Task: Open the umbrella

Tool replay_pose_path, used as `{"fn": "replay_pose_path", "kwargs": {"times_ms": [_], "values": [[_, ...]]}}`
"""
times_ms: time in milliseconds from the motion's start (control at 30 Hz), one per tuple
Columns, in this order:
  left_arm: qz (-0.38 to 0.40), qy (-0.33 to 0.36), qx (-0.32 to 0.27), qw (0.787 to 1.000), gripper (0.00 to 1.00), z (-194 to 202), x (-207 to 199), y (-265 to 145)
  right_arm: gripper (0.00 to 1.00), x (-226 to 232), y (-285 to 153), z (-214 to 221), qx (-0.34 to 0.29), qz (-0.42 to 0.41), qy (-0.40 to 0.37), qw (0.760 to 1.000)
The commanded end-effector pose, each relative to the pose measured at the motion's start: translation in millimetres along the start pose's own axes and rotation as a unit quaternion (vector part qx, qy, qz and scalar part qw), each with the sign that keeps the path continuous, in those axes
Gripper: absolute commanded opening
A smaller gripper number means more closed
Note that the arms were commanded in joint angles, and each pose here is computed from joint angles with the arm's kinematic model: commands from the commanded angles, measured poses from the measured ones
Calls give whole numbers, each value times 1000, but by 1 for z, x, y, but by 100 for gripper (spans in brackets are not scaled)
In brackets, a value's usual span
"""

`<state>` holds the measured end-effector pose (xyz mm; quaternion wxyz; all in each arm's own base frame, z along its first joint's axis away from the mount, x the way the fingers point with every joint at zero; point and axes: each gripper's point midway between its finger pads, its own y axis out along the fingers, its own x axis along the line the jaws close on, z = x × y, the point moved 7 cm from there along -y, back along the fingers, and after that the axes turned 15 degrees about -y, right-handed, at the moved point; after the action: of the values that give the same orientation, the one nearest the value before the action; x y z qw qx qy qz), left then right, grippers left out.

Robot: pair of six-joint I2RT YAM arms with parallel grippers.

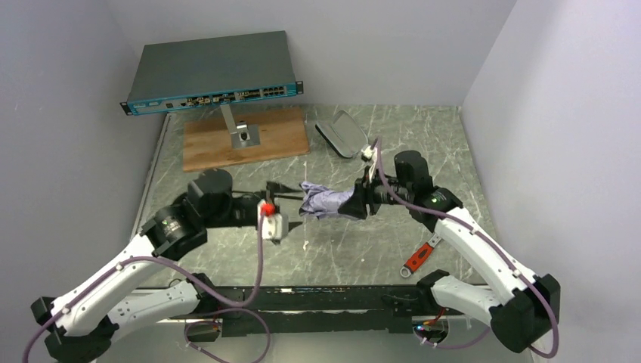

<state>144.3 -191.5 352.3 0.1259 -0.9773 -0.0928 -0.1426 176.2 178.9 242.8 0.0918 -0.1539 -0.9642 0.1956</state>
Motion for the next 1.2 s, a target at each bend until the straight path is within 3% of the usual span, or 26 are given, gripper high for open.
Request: {"fn": "replay_pose_path", "kwargs": {"times_ms": [0, 200, 400, 700, 900, 1067, 1167], "values": [[-11, 63, 44, 997, 69, 27, -13, 19, 0, 6, -1, -45, -109, -68, 125, 984], [23, 115, 51, 992, 61, 34, -34, 50, 0, -2, 4, -47, -110, -98, 171, 974], [-9, 105, 38, 994, 50, 23, -23, 66, 0, -2, 3, -49, -117, -95, 164, 975], [-44, 92, 28, 994, 50, 20, -16, 66, 0, 2, 1, -39, -107, -97, 156, 977], [-20, 85, 72, 994, 47, 47, -18, 78, 0, 1, 2, -43, -113, -100, 147, 977], [20, 101, 96, 990, 35, 66, -26, 86, 0, -1, 2, -49, -114, -99, 147, 978], [38, 101, 111, 988, 19, 70, -29, 88, 0, -2, 1, -53, -115, -99, 142, 978]]}}
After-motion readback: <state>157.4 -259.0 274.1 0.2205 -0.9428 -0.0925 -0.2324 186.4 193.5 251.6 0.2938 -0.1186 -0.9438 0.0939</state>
